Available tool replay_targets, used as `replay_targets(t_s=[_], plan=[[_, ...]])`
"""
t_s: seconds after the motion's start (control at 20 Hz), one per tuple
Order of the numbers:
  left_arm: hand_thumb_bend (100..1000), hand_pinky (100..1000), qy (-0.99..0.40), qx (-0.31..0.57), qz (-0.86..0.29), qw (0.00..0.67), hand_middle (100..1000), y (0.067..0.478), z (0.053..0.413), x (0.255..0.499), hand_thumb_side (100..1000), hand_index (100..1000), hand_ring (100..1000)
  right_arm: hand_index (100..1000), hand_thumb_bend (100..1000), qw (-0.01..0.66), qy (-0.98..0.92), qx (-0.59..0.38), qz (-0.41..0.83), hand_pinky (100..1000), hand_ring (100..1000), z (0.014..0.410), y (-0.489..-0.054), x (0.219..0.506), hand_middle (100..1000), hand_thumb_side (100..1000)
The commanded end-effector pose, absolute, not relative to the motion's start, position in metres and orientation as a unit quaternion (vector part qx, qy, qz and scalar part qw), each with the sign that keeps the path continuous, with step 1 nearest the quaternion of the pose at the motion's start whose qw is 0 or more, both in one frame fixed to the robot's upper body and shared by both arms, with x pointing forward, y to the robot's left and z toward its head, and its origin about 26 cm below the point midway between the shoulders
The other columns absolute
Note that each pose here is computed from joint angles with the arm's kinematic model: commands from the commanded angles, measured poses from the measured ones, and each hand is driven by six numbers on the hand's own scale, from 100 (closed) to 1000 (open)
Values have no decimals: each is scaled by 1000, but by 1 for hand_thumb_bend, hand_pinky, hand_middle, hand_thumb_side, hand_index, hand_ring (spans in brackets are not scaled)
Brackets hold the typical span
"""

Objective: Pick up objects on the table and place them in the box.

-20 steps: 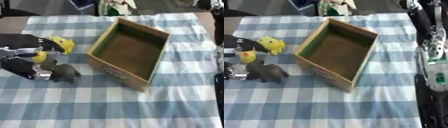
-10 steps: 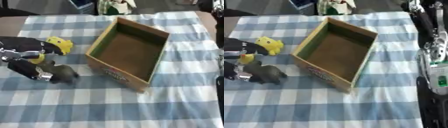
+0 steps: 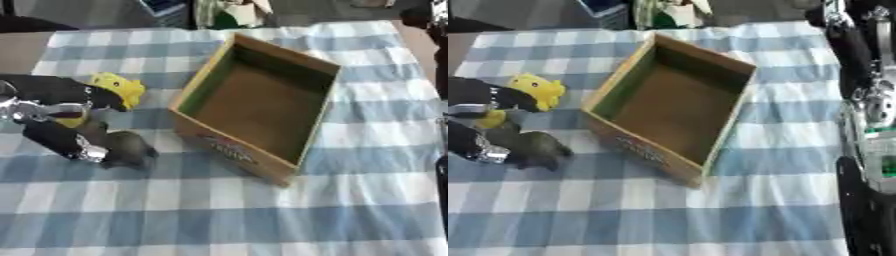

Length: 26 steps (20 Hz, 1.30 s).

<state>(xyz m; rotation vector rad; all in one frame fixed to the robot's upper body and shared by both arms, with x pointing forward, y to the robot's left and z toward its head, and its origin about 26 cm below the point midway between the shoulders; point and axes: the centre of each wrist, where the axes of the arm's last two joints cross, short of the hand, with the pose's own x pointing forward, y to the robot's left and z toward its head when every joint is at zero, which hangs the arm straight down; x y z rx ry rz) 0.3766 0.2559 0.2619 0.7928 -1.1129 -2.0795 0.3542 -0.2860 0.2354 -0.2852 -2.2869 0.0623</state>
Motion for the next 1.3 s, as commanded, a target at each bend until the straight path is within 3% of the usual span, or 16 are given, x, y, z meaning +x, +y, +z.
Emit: replay_targets(t_s=[0.05, 0.6, 0.8, 1.1, 1.3], plan=[[552, 872, -416, 317, -791, 316, 973, 259, 269, 379, 931, 1000, 979, 766, 100, 390, -913, -116, 28, 715, 628, 248, -289, 353, 461, 575], [545, 867, -383, 314, -809, 316, 934, 263, 250, 388, 877, 983, 969, 767, 100, 391, -913, -115, 22, 716, 628, 249, -291, 353, 459, 590], [520, 862, -375, 318, -810, 318, 918, 264, 247, 390, 819, 972, 965, 766, 100, 390, -913, -115, 18, 716, 628, 249, -291, 353, 459, 593], [443, 833, -367, 329, -809, 322, 826, 261, 244, 392, 750, 911, 918, 766, 100, 391, -913, -114, 16, 717, 628, 249, -292, 353, 457, 602], [377, 763, -379, 331, -802, 323, 720, 259, 243, 392, 650, 814, 834, 766, 100, 395, -911, -116, 14, 718, 628, 248, -294, 353, 456, 612]])
